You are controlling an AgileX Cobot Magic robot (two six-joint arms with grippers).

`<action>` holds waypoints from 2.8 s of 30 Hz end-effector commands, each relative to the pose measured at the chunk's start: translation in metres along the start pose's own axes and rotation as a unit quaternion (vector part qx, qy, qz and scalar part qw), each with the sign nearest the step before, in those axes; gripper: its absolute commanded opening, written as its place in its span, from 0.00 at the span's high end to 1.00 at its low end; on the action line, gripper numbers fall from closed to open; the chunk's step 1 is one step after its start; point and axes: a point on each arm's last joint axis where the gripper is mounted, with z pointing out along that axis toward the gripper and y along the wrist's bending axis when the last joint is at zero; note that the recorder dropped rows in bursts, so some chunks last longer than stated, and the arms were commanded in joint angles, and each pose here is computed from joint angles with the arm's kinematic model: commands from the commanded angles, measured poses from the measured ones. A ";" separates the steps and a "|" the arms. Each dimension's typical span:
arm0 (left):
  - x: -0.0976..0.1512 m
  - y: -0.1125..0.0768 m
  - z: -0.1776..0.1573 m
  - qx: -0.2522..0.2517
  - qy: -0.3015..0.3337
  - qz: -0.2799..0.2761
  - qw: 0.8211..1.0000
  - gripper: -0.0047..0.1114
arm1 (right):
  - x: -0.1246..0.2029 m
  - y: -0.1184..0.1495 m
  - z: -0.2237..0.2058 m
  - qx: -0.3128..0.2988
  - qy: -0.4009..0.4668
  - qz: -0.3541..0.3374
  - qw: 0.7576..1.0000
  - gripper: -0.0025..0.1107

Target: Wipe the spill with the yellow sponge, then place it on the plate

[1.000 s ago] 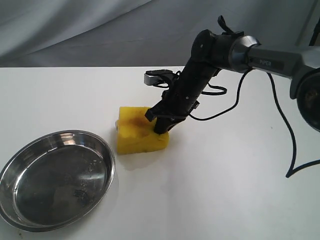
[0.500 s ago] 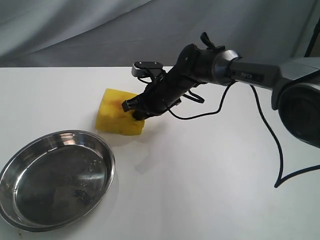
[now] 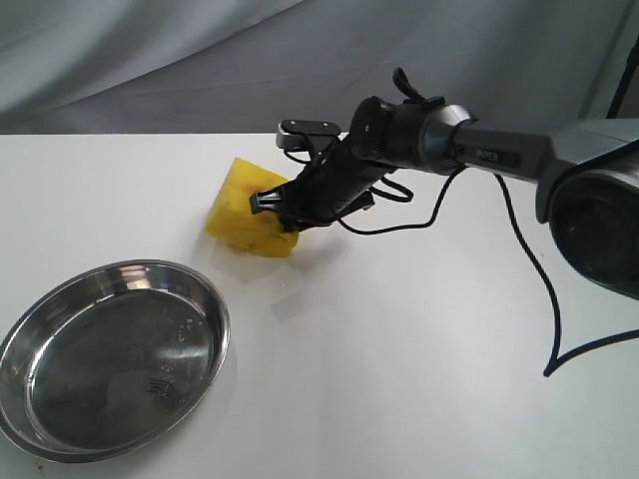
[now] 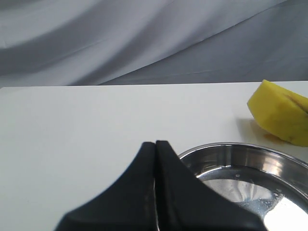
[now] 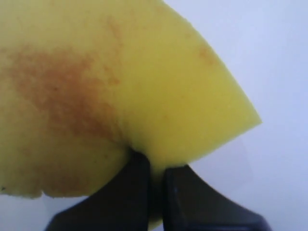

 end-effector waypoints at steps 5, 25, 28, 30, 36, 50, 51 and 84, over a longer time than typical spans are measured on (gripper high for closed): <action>0.002 0.000 0.000 0.002 0.002 0.000 1.000 0.96 | 0.007 0.000 0.010 -0.008 0.014 -0.046 0.999 0.98; 0.002 0.000 0.000 0.002 0.002 0.000 1.000 0.96 | 0.020 0.049 0.019 -0.073 0.021 -0.162 0.984 0.98; 0.002 0.000 0.000 0.002 0.002 0.000 1.000 0.96 | 0.012 0.040 0.018 -0.050 -0.008 -0.075 0.996 0.98; 0.002 0.000 0.000 0.002 0.002 0.000 1.000 0.96 | 0.006 0.030 0.016 -0.039 -0.028 -0.046 0.998 0.98; 0.002 0.000 0.000 0.002 0.002 0.000 1.000 0.96 | -0.002 0.002 0.009 -0.027 -0.036 0.004 0.999 0.98; 0.002 0.000 0.000 0.002 0.002 0.000 1.000 0.96 | -0.020 -0.011 -0.048 -0.036 -0.022 -0.028 0.999 0.98; 0.002 0.000 0.000 0.002 0.002 0.000 1.000 0.96 | -0.024 -0.007 -0.058 -0.038 -0.030 -0.038 0.998 0.98; 0.002 0.000 0.000 0.002 0.002 0.000 1.000 0.96 | 0.009 -0.021 -0.038 -0.016 0.120 -0.105 0.987 0.98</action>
